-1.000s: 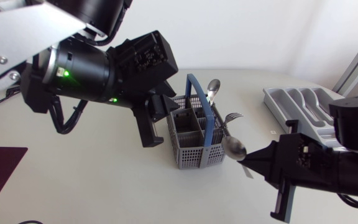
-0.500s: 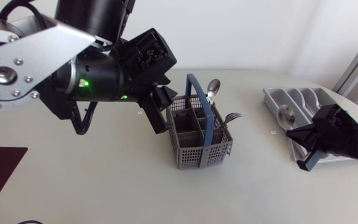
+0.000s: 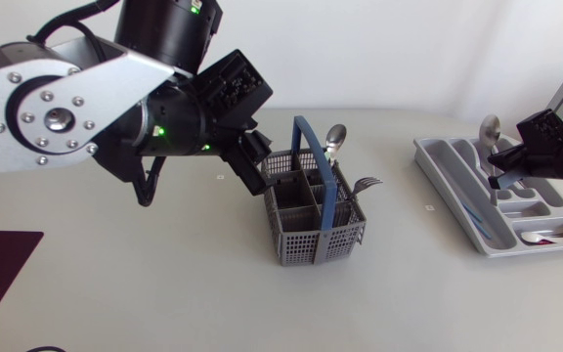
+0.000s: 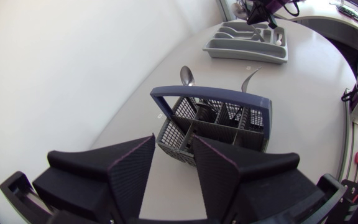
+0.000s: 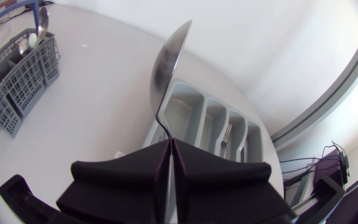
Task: Sort the cutlery from the basket into the organizer compartments.
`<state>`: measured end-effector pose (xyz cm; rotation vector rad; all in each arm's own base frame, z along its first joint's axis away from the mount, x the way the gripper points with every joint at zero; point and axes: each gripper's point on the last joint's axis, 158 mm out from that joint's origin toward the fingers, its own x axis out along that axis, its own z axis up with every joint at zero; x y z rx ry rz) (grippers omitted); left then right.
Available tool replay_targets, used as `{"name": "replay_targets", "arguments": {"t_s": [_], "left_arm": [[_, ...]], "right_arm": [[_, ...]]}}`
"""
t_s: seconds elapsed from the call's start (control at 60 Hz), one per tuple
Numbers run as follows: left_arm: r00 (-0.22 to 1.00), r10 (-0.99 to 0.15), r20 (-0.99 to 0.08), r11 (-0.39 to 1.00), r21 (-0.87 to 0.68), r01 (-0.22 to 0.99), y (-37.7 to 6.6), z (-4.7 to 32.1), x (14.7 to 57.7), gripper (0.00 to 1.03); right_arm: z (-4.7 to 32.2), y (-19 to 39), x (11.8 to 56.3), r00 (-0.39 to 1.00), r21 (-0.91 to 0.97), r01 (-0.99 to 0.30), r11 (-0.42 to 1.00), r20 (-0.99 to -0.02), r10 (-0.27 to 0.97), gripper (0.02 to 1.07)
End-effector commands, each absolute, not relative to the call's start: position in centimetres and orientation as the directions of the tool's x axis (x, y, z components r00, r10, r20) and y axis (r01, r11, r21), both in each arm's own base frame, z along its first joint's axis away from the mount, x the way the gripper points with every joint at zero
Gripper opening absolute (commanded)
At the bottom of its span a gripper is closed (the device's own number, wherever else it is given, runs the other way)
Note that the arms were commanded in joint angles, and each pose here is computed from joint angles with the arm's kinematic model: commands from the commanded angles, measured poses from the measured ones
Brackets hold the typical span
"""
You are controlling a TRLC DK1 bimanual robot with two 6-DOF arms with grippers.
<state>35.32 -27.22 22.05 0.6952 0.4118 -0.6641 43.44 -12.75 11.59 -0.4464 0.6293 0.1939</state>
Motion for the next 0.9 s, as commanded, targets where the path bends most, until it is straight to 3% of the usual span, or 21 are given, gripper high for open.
{"name": "replay_targets", "arguments": {"t_s": [0.0, 0.383, 0.883], "left_arm": [[0.72, -0.4, -0.567, 0.609, 0.423, 0.671, -26.9, 20.8, 35.8, 0.45], [0.714, -0.374, -0.591, 0.63, 0.403, 0.664, -26.4, 19.0, 36.6, 0.48], [0.708, -0.369, -0.602, 0.626, 0.402, 0.668, -26.3, 18.3, 36.4, 0.48]], "right_arm": [[11.4, -14.7, 45.9, 0.805, -0.33, -0.247, 0.911, -0.594, 0.003, 0.07], [7.3, -18.7, 53.2, 0.754, -0.303, -0.154, 0.94, -0.652, -0.087, 0.08], [1.0, -19.9, 55.6, 0.633, -0.237, -0.127, 0.963, -0.767, -0.105, 0.07]]}}
